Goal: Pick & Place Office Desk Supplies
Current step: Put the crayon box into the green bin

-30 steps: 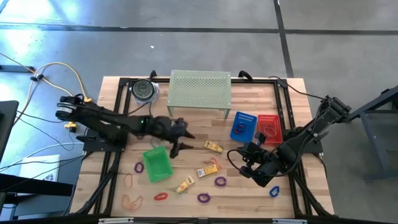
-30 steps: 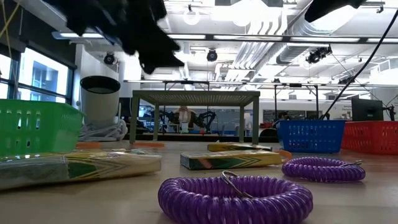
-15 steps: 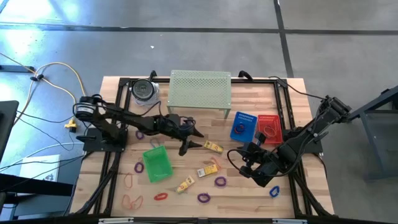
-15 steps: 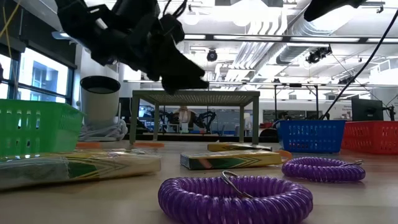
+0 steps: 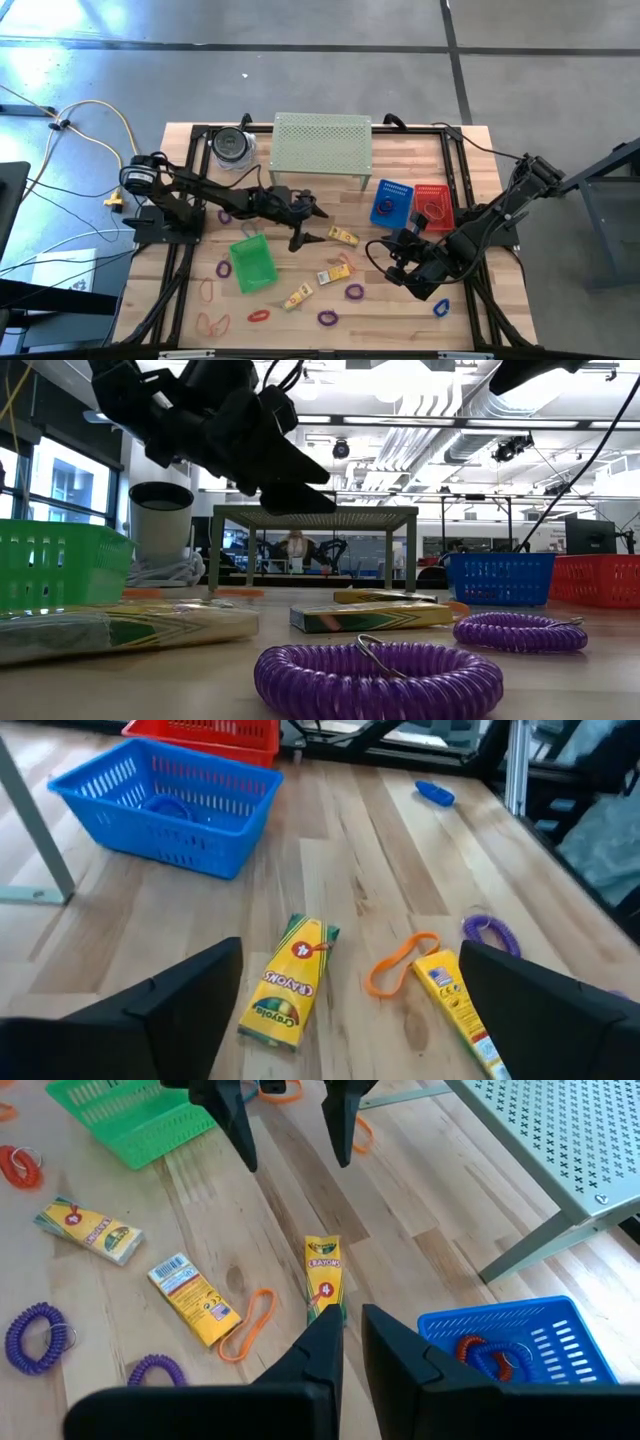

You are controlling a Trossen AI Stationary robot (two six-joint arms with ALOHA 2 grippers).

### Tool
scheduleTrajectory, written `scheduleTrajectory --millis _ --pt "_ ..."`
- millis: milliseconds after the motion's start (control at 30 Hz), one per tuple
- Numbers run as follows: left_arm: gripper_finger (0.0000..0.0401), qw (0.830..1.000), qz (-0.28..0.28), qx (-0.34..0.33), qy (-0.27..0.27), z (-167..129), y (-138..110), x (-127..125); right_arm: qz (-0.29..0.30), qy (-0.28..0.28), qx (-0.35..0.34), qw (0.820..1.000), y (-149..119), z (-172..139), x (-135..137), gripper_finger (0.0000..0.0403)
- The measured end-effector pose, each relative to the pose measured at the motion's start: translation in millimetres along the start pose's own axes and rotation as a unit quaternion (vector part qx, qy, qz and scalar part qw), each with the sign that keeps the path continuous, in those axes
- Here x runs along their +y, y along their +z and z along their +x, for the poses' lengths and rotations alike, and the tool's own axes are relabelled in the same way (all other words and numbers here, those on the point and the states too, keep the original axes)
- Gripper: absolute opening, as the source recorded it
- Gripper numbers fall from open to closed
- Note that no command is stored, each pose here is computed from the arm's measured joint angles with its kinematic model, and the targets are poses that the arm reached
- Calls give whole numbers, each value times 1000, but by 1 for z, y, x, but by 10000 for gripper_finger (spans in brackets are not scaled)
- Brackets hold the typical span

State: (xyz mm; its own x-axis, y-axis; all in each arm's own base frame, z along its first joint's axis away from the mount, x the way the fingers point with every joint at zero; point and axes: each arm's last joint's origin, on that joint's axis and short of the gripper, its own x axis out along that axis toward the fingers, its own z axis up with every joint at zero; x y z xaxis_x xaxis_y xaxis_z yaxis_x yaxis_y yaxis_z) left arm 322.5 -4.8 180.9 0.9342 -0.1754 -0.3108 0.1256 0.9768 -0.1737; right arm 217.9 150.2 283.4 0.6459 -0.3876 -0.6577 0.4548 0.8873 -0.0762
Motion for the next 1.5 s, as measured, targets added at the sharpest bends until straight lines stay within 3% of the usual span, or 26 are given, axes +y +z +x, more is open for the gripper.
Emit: scheduleTrajectory --millis 100,300,400,1000,1500 --pt "366 1000 -9 0 1 0 0 -2 0 0 0 1000 0 0 0 29" --pt "365 993 84 -3 85 10 -9 -11 0 0 0 1000 0 0 0 29" --pt "365 990 106 -5 94 18 -18 -15 1 1 -1 1000 0 0 0 29" --pt "365 991 88 -22 100 50 -59 5 2 2 -1 1000 0 0 0 29" --pt "365 991 86 -15 100 65 -64 8 -6 3 -2 1000 1 0 1 29"
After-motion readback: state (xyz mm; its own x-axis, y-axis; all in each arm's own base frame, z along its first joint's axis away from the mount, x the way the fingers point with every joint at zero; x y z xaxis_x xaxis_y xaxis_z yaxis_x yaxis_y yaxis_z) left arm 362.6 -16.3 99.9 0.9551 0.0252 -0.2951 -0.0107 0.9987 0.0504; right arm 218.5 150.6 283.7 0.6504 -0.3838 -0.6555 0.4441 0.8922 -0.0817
